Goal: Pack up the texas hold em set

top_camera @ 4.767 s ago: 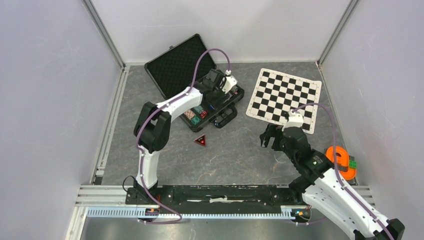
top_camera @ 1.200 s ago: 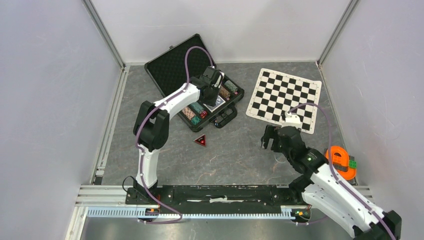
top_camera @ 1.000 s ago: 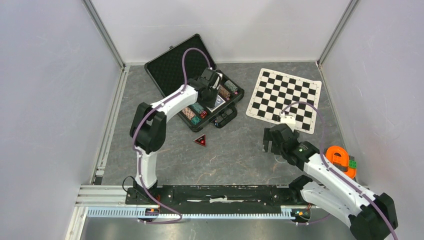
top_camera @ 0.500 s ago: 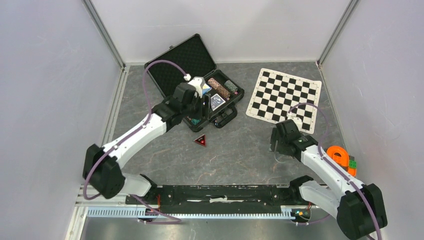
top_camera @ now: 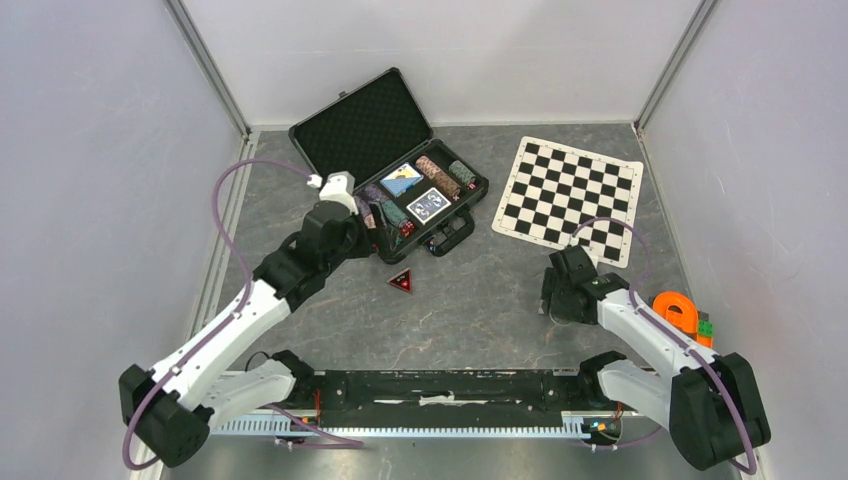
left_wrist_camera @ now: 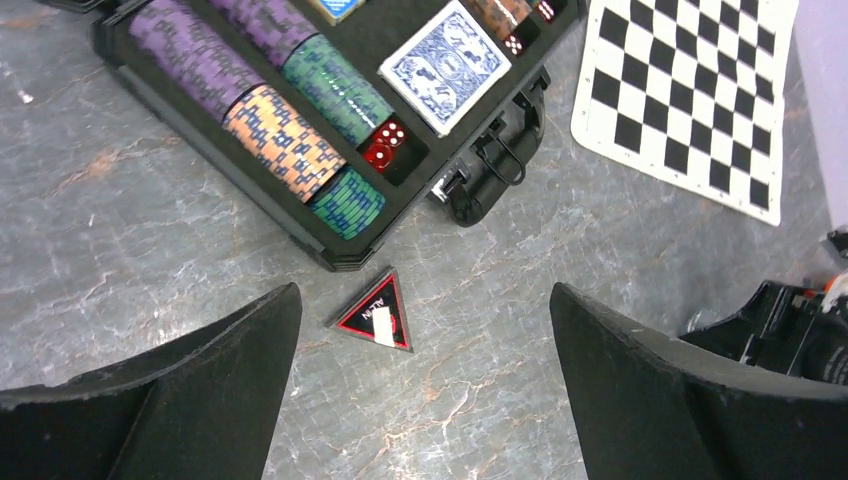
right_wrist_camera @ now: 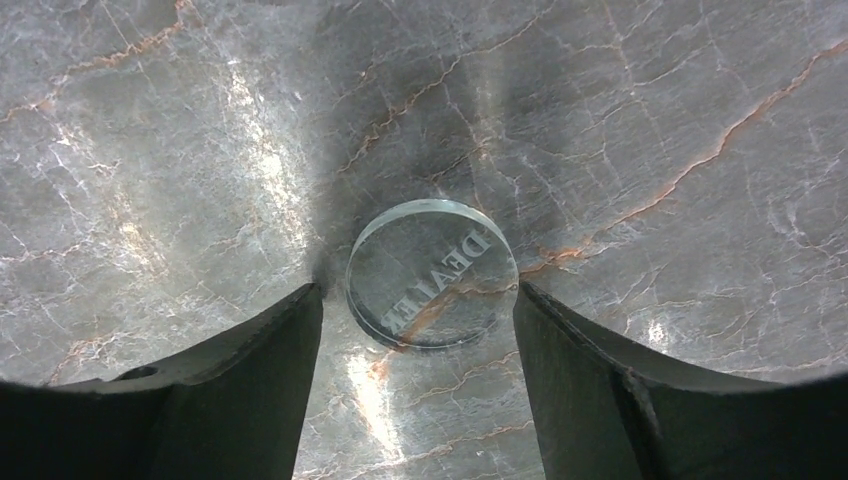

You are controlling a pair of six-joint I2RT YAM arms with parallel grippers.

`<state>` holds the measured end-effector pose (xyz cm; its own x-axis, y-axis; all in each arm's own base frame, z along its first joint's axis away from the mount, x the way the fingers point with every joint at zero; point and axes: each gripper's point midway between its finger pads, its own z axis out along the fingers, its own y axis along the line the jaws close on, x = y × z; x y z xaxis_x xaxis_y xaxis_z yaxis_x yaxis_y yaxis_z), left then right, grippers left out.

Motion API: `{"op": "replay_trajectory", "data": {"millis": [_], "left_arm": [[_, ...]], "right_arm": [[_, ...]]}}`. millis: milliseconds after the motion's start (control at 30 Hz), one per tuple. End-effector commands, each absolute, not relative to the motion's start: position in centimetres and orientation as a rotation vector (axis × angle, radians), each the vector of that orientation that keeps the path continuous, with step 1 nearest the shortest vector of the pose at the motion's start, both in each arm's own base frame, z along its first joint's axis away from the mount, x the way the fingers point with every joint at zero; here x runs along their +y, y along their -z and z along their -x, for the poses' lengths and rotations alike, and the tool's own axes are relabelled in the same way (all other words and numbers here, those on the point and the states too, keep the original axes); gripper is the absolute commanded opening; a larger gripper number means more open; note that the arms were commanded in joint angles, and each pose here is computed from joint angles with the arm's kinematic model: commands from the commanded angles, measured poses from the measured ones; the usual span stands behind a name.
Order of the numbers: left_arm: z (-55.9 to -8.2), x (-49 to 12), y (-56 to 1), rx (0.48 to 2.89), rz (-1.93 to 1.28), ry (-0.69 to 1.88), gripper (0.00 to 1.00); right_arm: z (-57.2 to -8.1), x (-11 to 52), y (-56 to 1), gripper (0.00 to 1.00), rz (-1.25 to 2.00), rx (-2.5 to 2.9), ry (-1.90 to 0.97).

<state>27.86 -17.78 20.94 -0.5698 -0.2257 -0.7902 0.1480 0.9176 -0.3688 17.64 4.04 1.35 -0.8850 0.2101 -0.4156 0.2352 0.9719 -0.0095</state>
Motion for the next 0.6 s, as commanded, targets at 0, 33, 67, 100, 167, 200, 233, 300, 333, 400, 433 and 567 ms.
{"op": "replay_trajectory", "data": {"millis": [0, 33, 67, 100, 167, 200, 233, 300, 333, 400, 433, 567], "left_arm": [[-27.3, -15.1, -20.2, 2.070, 0.314, 0.473, 1.00], [-27.0, -14.5, -19.8, 2.056, 0.365, 0.467, 1.00], [-26.8, -14.0, -19.5, 2.039, 0.400, 0.466, 1.00], [-26.6, -13.8, -19.3, 2.024, 0.407, 0.482, 1.00], [-26.1, -14.0, -19.2, 2.017, 0.404, 0.521, 1.00], [-26.0, -14.3, -19.2, 2.025, 0.371, 0.534, 1.00], [-25.7, -14.9, -19.1, 2.044, 0.333, 0.554, 1.00], [-25.6, -15.7, -18.4, 2.104, 0.270, 0.553, 1.00], [-25.6, -16.1, -18.1, 2.132, 0.243, 0.547, 1.00], [-25.5, -16.7, -17.0, 2.204, 0.189, 0.530, 1.00], [-25.5, -17.1, -16.8, 2.226, 0.167, 0.533, 1.00], [-25.3, -18.8, -16.4, 2.264, 0.115, 0.610, 1.00]], "right_arm": [[-17.3, 3.5, -1.0, 0.72, -0.373, 2.690, 0.099], [-17.3, 3.5, -1.0, 0.70, -0.381, 2.687, 0.091], [-17.5, 3.6, -1.0, 0.65, -0.382, 2.681, 0.076], [-17.6, 3.7, -1.1, 0.61, -0.376, 2.679, 0.068], [-17.8, 3.7, -1.3, 0.55, -0.368, 2.681, 0.071], [-17.9, 3.6, -1.4, 0.54, -0.370, 2.681, 0.081], [-18.0, 3.6, -1.5, 0.51, -0.365, 2.679, 0.082], [-18.3, 3.7, -1.8, 0.49, -0.361, 2.670, 0.082], [-18.5, 3.7, -2.0, 0.47, -0.352, 2.663, 0.079], [-19.0, 3.9, -2.6, 0.42, -0.334, 2.645, 0.067], [-19.4, 4.1, -3.0, 0.40, -0.314, 2.634, 0.053], [-21.3, 4.9, -4.8, 0.37, -0.222, 2.589, 0.007]]}}
